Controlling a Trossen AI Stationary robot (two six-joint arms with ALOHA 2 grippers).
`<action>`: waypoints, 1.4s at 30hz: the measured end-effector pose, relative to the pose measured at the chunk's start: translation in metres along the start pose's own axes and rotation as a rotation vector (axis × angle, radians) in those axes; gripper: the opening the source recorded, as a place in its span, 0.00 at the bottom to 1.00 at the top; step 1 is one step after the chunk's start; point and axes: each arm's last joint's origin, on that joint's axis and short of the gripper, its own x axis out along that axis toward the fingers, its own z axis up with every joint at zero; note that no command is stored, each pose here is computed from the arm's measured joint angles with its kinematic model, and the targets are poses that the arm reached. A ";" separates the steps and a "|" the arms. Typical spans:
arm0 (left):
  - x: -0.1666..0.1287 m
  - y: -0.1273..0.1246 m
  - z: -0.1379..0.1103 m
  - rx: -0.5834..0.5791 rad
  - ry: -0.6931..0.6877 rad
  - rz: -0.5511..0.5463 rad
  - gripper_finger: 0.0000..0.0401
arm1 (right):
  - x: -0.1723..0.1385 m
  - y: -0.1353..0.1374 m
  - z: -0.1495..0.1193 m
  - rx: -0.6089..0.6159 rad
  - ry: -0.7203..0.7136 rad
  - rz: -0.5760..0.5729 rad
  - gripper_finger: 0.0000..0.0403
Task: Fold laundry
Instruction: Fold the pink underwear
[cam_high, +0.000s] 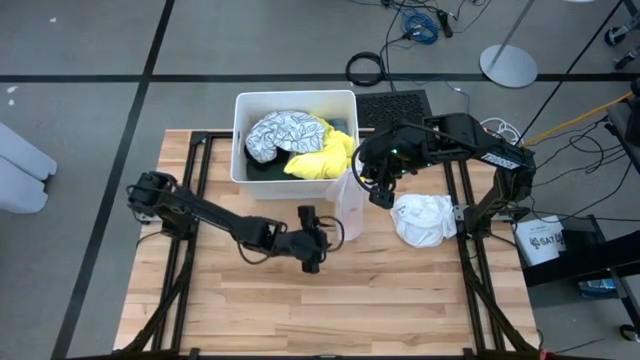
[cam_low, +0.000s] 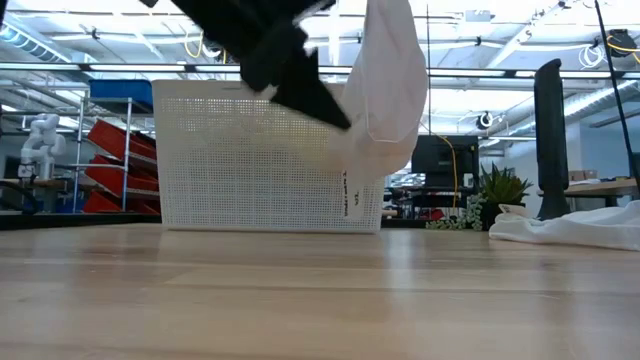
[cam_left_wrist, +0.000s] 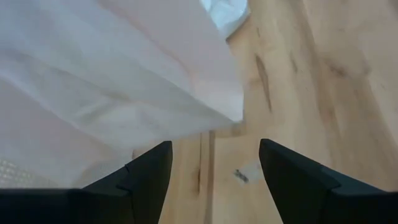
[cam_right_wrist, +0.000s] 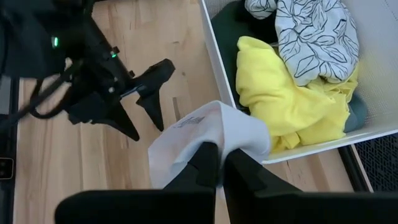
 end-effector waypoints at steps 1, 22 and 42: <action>0.002 -0.003 -0.002 0.014 0.012 0.023 0.63 | 0.000 0.000 0.000 0.000 0.000 0.000 0.00; 0.064 -0.044 -0.031 -0.084 -0.070 0.491 0.63 | 0.000 0.001 0.000 -0.003 0.005 0.023 0.00; 0.063 -0.039 -0.011 -0.114 -0.238 0.418 0.61 | 0.000 0.001 0.000 -0.009 -0.001 0.023 0.00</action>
